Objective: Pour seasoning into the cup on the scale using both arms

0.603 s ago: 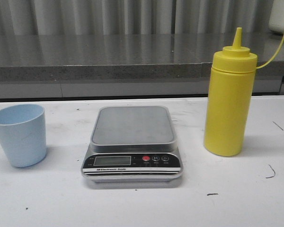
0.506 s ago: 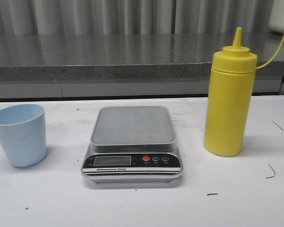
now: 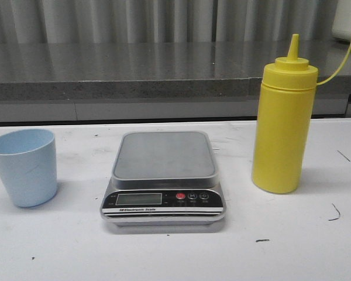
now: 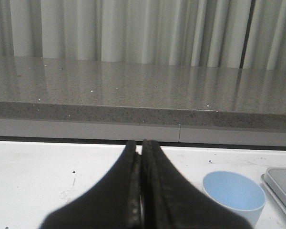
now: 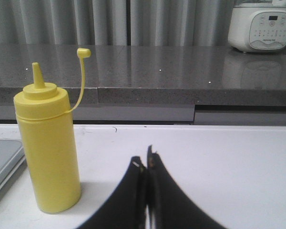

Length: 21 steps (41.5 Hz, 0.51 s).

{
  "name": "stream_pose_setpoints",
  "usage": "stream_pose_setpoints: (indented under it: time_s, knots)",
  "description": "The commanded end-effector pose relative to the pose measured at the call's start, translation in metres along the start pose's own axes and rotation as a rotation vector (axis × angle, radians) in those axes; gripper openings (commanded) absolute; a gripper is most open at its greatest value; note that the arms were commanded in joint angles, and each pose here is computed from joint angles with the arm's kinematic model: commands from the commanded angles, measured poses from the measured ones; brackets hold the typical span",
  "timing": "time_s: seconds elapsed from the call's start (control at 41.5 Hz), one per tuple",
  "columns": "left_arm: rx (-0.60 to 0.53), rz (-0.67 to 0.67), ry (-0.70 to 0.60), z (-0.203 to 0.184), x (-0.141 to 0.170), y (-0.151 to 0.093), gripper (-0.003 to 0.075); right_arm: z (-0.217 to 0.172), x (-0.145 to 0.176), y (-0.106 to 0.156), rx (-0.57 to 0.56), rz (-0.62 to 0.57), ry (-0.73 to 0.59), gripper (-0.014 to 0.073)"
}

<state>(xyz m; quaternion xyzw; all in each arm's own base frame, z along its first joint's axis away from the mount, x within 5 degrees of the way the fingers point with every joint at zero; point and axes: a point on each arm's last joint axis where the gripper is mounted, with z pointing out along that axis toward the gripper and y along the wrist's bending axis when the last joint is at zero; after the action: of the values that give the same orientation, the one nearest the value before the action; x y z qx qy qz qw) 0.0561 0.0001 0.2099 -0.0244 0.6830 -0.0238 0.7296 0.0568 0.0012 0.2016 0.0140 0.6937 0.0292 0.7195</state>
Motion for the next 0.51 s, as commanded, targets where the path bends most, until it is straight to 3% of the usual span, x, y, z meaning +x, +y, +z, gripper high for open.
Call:
stream_pose_setpoints:
  time_s: [0.0,0.314,0.482]
  knots:
    - [0.009,-0.011,-0.069,-0.001,0.000,0.000,-0.0020,-0.002,-0.011,0.000,-0.001,-0.008,-0.111,-0.0066]
    - [0.009,-0.011,-0.072,-0.001,0.000,0.000,-0.0020,-0.002,-0.014,0.001,-0.003,-0.010,-0.145,-0.0066]
    - [0.012,-0.011,-0.166,-0.003,-0.014,-0.001,-0.0020,-0.005,-0.032,0.002,-0.006,-0.009,-0.198,-0.0066]
